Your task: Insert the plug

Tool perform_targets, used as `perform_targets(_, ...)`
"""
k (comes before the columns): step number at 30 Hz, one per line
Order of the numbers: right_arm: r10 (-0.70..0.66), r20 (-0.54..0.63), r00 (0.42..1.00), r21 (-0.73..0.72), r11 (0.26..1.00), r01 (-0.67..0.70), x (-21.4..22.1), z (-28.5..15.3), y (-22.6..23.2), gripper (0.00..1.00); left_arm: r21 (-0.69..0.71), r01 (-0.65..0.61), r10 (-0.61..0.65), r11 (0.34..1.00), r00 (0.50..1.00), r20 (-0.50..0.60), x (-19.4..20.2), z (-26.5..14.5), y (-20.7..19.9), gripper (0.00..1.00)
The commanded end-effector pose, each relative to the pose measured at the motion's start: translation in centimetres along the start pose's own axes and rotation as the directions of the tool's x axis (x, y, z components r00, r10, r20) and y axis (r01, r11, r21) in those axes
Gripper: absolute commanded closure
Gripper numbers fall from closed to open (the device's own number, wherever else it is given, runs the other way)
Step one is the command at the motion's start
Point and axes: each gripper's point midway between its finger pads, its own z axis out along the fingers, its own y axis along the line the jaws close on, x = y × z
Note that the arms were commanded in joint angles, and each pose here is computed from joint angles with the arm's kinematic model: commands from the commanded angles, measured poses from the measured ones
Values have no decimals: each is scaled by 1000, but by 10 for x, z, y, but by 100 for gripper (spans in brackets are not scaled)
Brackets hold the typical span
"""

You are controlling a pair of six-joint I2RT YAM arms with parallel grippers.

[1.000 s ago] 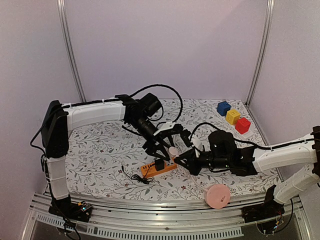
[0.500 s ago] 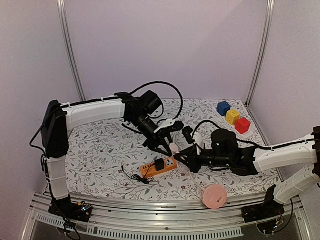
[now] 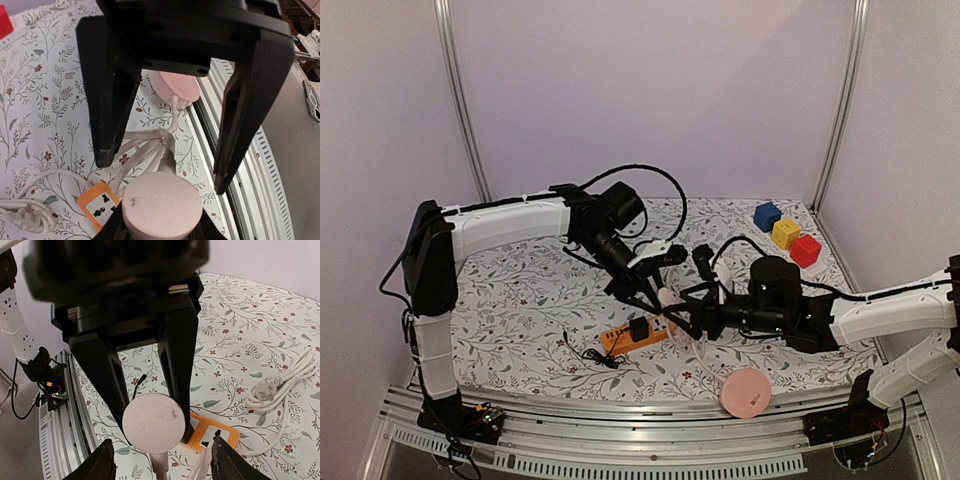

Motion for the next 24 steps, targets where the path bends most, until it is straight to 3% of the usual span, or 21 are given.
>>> perform_targets(1,-10,62,998,-24,1000,12,-16,-14,7,31,9,-13,13,1000,1000,-9,-2,2,-1,100)
perform_targets(5,10,63,998,-60,998,-6,-23,-15,9,21,18,-20,20,1000,1000,-5,-5,0,-3,100)
perform_targets(7,42,45,998,-106,994,-37,-26,-12,9,2,20,-25,25,999,1000,-5,-7,-1,-4,100)
perform_targets(8,52,34,998,-125,991,-47,-26,-10,8,1,21,-27,27,999,1000,-7,-7,-2,-4,100)
perform_targets(12,21,22,1000,-155,988,-17,-25,-2,4,2,29,-38,38,999,999,-5,-10,-4,-9,100)
perform_targets(16,-44,57,997,-180,982,54,-35,1,10,11,33,-37,38,999,999,-10,-9,-3,-10,100)
perform_targets(18,-50,49,998,-197,979,59,-34,3,13,16,31,-34,34,999,999,-14,-9,-2,-10,100)
perform_targets(24,-26,3,1000,-176,984,26,-19,13,4,20,27,-34,34,999,999,-15,-9,-3,-8,100)
